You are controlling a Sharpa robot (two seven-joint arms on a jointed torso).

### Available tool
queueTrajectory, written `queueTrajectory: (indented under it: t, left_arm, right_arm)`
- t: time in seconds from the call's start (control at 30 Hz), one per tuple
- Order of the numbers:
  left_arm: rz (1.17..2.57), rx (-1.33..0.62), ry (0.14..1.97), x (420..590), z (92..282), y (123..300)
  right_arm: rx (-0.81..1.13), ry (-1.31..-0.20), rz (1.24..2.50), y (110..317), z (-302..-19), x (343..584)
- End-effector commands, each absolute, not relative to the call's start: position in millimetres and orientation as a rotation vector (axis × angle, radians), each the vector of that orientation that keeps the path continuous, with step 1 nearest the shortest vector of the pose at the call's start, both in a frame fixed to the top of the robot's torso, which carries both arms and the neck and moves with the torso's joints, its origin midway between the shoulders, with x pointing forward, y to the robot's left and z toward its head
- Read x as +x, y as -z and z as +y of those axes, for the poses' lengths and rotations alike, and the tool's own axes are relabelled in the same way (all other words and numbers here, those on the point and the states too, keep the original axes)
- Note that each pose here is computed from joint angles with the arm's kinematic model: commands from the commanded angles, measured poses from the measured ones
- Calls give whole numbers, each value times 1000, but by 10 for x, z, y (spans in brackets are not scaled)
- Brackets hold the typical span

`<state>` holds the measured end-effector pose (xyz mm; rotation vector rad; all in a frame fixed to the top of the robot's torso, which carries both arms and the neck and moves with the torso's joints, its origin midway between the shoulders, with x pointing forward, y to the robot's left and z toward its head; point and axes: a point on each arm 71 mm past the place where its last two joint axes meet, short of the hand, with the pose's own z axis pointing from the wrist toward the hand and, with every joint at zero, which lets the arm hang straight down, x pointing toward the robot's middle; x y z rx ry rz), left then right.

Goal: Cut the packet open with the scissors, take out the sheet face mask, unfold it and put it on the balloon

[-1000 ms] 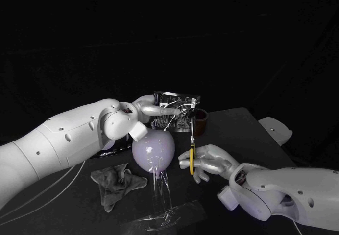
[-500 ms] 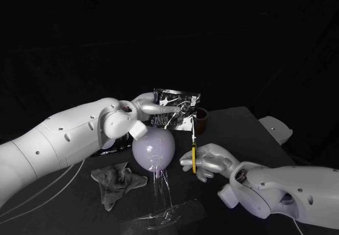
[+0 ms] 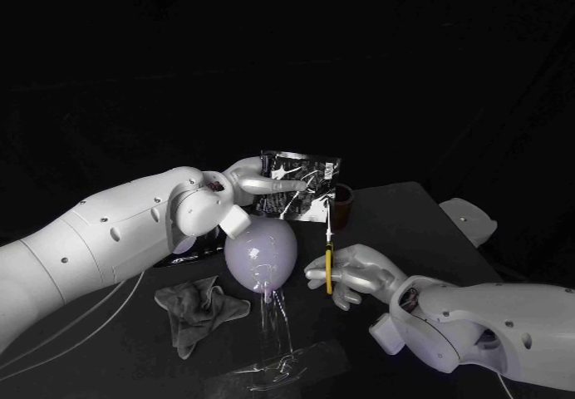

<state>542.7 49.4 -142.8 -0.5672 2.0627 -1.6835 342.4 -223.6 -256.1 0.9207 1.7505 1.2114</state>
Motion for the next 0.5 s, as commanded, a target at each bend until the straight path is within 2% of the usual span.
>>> queueTrajectory:
  t: [0.03,0.5]
  left_arm:
    - [2055,-554,1699,5419,477,1408]
    - [2056,-550,1689,5419,481,1411]
  right_arm:
    - [905,-1236,1714,2524,-2220,3427]
    - [900,-1246,1709,2506,-2203,3421]
